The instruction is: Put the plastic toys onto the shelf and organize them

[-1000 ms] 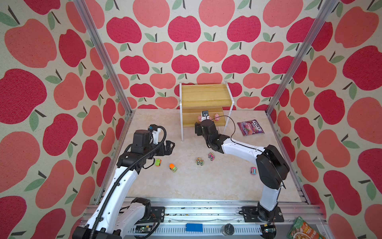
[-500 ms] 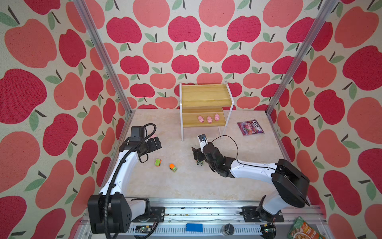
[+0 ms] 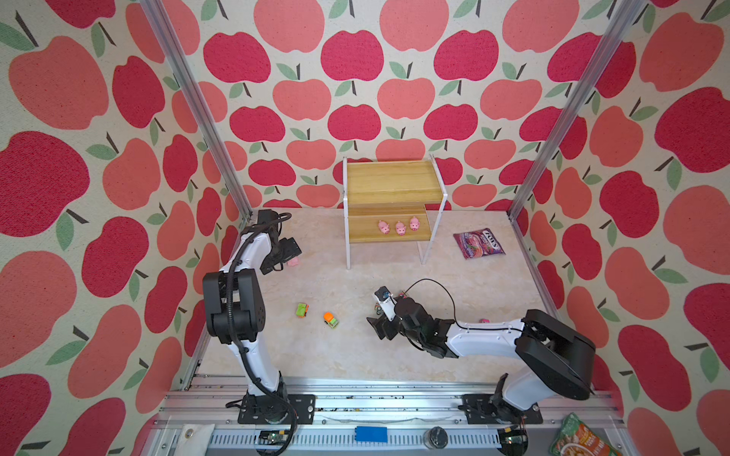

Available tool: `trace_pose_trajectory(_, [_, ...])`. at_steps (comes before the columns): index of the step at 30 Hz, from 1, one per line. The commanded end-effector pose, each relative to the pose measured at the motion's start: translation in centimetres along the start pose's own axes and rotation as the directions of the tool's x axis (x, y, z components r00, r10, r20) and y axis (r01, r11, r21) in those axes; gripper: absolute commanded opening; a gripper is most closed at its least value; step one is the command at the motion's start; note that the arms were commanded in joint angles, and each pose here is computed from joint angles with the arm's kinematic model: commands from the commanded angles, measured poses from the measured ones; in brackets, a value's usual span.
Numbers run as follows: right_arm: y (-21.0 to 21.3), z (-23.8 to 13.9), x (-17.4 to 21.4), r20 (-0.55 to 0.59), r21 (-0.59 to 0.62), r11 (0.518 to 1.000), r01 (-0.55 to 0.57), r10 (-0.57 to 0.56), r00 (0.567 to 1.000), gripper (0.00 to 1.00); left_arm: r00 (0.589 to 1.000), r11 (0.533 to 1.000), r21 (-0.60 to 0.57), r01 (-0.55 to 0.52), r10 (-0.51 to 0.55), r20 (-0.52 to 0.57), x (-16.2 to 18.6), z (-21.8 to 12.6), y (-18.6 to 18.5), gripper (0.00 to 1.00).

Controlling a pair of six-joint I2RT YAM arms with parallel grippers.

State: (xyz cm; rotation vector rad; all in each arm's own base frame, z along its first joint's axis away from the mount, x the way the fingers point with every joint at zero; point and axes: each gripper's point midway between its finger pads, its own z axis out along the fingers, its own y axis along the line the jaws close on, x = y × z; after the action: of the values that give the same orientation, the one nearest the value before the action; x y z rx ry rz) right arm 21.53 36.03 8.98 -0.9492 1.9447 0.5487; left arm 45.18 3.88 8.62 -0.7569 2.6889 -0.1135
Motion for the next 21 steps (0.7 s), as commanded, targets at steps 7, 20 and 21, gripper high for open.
trace_pose_trajectory(7, [1.4,-0.6,-1.7,0.057,-0.076,0.997,0.001,0.003,0.998,0.84,0.994,0.996,-0.057,0.063,-0.068,-0.091,-1.0,5.7,-0.2,0.98])
trace_pose_trajectory(20, [0.4,-1.0,-1.6,0.050,-0.054,0.998,-0.031,0.034,0.998,0.83,0.994,0.999,-0.052,-0.001,-0.005,-0.106,1.3,7.1,-2.0,0.63])
trace_pose_trajectory(21, [0.3,-1.1,-1.6,0.053,-0.053,0.998,-0.034,0.037,0.998,0.83,0.995,0.998,-0.055,-0.006,0.000,-0.103,1.5,7.1,-1.9,0.58])
